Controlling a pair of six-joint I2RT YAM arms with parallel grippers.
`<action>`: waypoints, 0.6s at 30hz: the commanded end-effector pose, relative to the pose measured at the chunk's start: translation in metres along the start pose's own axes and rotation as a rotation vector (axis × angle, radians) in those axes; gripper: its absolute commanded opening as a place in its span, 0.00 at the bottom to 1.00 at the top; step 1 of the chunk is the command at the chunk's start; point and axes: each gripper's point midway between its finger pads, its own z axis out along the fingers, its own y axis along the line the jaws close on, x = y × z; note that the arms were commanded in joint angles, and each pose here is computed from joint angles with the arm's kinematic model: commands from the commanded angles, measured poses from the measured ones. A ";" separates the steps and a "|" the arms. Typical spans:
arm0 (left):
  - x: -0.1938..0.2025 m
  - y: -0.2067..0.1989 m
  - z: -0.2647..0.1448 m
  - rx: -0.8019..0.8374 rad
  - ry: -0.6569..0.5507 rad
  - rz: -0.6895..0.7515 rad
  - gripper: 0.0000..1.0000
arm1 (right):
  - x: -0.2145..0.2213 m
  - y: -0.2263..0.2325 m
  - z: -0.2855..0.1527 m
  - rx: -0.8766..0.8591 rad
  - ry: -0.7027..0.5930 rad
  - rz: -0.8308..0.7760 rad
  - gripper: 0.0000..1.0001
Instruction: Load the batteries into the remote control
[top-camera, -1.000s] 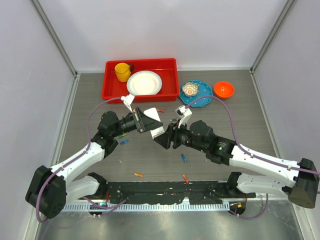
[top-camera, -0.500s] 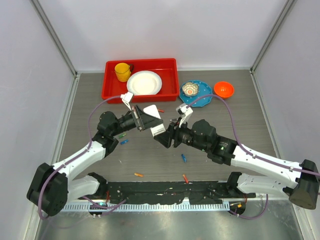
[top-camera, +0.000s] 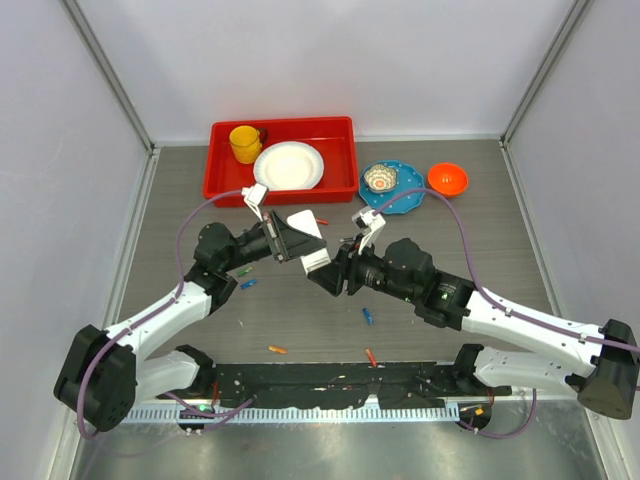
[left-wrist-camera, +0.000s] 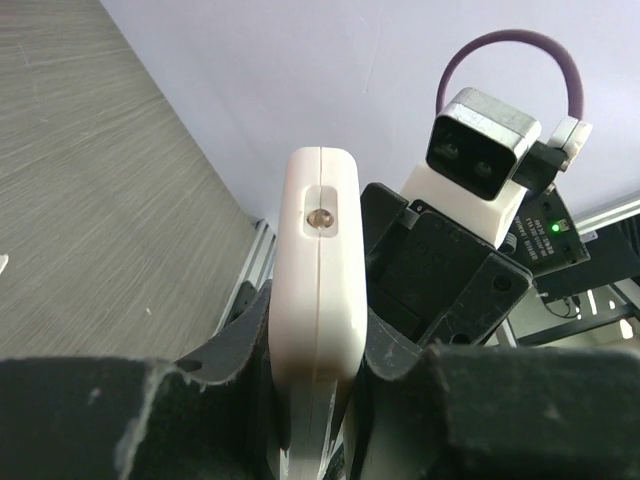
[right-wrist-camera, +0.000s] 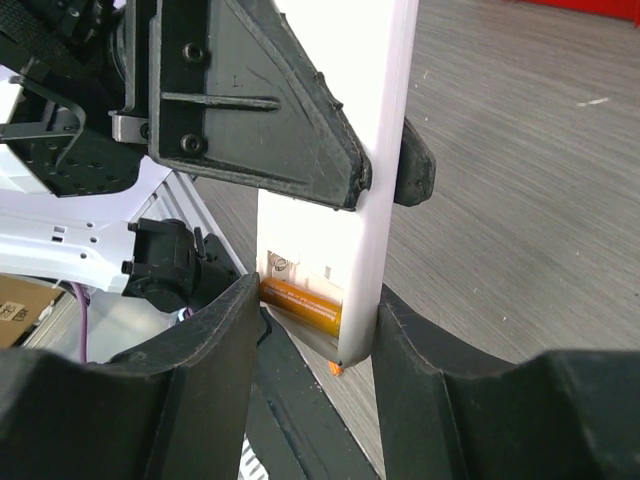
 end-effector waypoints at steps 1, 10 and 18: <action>-0.001 -0.029 0.002 0.067 0.020 0.046 0.00 | 0.040 -0.040 -0.004 0.148 0.139 -0.004 0.16; 0.003 -0.011 0.002 -0.009 0.031 0.061 0.00 | 0.029 -0.032 -0.003 0.131 0.111 0.024 0.33; 0.006 0.004 0.000 -0.070 0.040 0.056 0.00 | 0.022 -0.019 -0.003 0.086 0.108 0.050 0.46</action>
